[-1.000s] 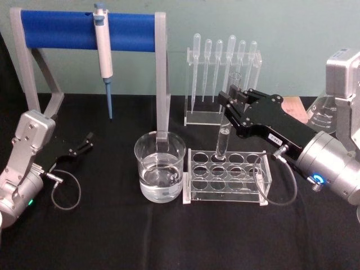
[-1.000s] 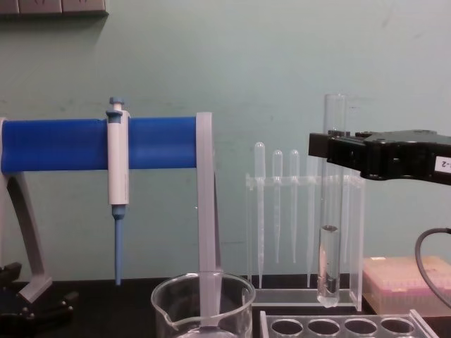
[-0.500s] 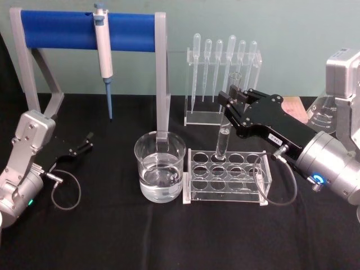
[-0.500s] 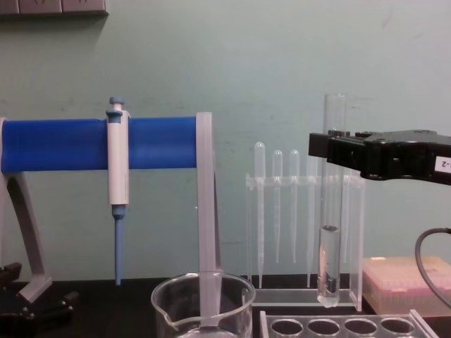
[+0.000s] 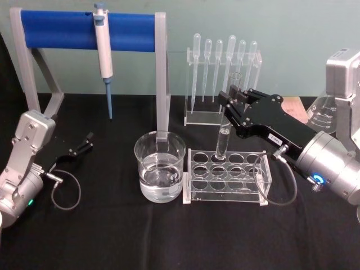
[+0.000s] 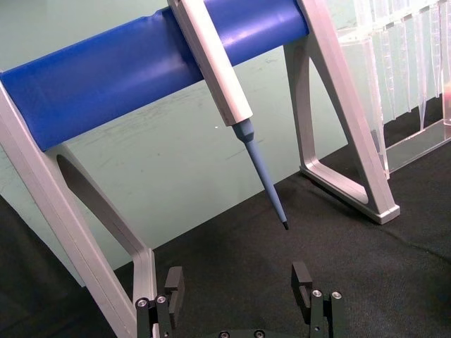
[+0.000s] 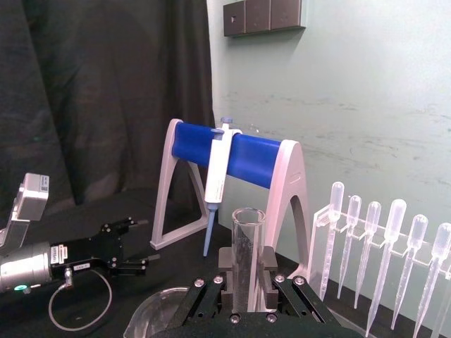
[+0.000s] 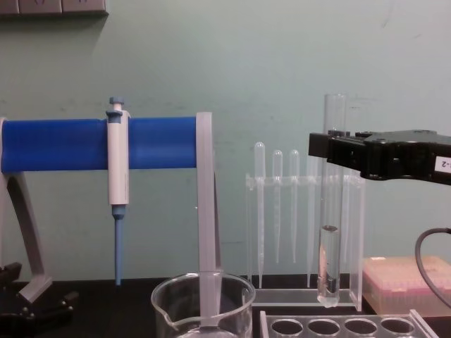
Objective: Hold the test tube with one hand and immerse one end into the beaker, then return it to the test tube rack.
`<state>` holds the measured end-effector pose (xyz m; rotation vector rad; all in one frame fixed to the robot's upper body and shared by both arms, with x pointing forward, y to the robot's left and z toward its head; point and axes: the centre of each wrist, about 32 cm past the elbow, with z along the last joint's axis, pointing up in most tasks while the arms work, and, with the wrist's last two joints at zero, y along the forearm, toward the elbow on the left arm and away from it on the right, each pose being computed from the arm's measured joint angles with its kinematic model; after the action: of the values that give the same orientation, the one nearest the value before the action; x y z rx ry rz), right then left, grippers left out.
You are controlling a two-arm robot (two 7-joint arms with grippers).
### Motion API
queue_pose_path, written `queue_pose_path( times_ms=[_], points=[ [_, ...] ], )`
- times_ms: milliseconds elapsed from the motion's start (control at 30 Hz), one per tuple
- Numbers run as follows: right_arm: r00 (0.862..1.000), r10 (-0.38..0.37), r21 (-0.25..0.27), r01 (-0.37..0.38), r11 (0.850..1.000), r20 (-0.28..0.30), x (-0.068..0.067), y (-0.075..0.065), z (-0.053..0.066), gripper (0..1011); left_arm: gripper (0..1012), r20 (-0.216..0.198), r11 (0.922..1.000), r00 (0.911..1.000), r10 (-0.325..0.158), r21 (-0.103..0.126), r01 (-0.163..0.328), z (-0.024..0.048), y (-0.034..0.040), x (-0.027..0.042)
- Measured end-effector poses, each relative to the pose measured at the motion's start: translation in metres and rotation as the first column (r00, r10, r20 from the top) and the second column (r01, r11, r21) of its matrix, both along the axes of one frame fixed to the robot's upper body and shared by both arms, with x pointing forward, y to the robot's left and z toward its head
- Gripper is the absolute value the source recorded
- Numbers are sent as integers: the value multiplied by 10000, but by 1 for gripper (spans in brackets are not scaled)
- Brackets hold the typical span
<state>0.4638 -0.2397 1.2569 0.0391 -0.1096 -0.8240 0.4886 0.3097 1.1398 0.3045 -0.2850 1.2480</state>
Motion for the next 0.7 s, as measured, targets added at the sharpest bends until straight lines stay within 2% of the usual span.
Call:
queue_pose_path(
  times_ms=[267, 433, 600, 700],
  points=[
    [10000, 11, -8, -11, 10000, 15, 2, 3, 6, 224, 1000, 0, 10000, 10000, 0, 0, 0, 0, 0, 0],
    [9992, 292, 38, -293, 9996, 263, 52, 76, 110, 225, 1000, 0, 10000, 10000, -1, 1, 1, 0, 0, 0],
    [9955, 828, 230, -839, 9962, 466, 171, 244, 199, 224, 1000, 0, 10000, 10000, 0, 0, 0, 0, 0, 0],
    [9919, 1161, 341, -1179, 9924, 513, 249, 356, 212, 225, 1000, 1, 10000, 10000, 0, 1, 0, 0, 0, 0]
  ],
)
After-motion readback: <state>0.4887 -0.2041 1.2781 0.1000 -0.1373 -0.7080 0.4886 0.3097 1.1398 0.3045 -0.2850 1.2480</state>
